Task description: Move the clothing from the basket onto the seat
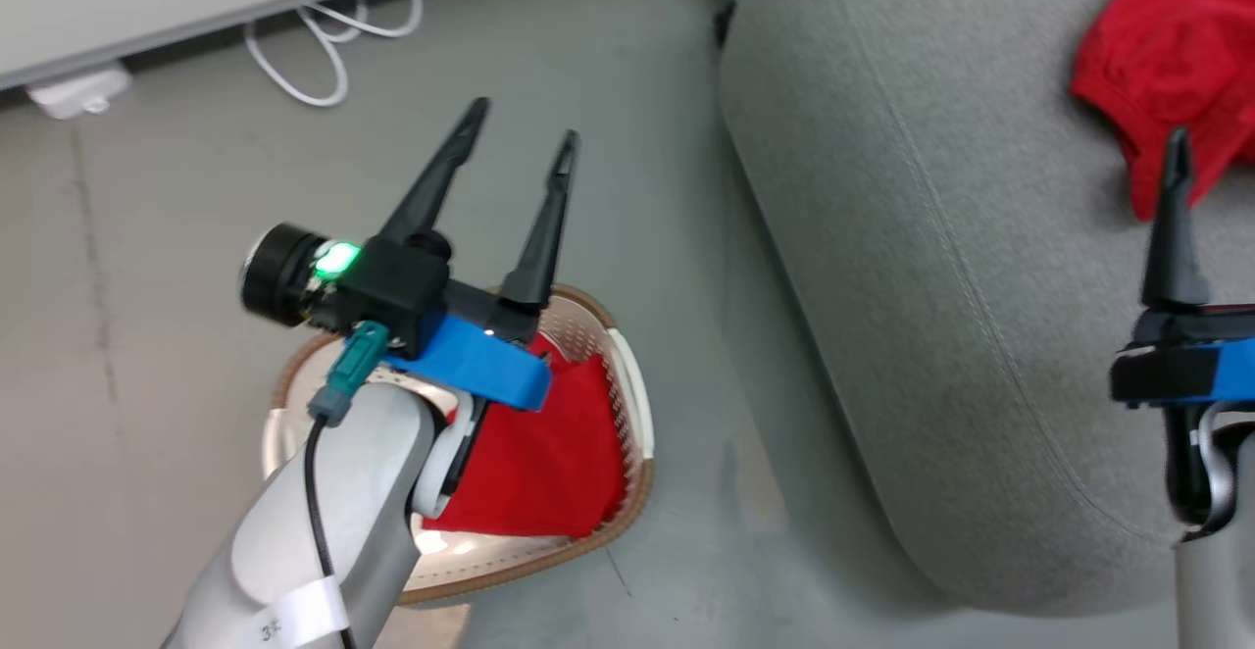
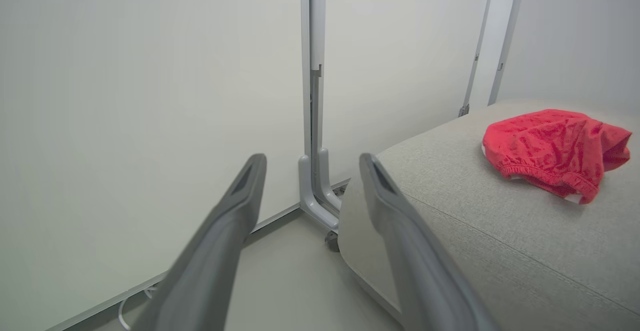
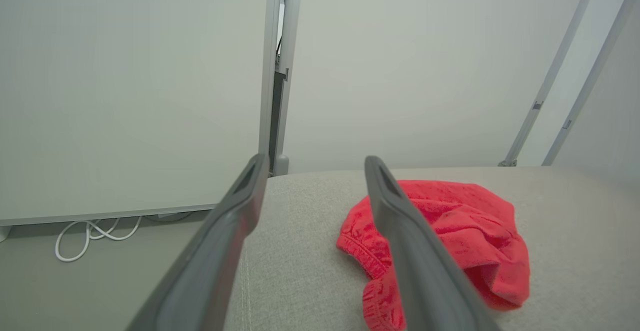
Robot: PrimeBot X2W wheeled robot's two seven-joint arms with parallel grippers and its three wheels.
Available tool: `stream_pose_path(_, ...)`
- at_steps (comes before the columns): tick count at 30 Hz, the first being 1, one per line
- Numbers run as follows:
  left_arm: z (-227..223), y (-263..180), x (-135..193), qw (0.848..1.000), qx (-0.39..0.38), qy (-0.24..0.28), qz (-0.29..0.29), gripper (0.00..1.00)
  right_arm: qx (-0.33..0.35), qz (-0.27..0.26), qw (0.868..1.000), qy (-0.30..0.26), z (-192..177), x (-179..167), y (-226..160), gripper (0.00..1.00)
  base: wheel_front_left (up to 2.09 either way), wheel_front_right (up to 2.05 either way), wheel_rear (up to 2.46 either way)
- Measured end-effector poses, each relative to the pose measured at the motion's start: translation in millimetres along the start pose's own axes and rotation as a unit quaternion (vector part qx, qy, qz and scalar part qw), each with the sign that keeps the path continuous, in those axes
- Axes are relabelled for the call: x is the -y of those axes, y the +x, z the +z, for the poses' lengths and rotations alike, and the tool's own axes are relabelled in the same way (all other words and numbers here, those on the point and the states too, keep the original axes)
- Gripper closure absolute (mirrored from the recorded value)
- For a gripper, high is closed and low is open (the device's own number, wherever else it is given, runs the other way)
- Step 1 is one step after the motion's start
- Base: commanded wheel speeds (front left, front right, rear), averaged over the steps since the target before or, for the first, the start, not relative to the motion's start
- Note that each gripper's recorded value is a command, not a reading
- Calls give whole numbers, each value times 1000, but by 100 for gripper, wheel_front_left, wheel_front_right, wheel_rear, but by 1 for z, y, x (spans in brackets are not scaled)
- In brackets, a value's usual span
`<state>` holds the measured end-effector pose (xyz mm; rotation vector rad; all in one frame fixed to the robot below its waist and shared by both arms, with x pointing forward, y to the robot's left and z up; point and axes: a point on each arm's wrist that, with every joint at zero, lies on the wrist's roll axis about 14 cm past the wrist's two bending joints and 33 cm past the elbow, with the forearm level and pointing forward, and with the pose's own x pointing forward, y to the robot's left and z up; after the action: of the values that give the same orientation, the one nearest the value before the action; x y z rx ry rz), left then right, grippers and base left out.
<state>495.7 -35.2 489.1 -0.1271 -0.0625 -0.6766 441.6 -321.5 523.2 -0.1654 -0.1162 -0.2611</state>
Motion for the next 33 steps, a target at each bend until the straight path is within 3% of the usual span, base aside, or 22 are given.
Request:
stream_pose_path(5,34,-47,-52,993,29,19,115,0,48,89,994,35,33,-67,4,0,0,0,0)
stream_pose_path(15,67,-123,-94,970,56,38,233,0,80,174,978,78,64,-130,-18,0,0,0,0)
stream_pose_path(21,75,-159,-94,962,63,41,262,0,68,195,973,100,64,-145,-43,0,0,0,0)
stream_pose_path(33,64,-201,-87,956,46,30,287,0,22,182,975,127,40,-139,-77,0,0,0,0)
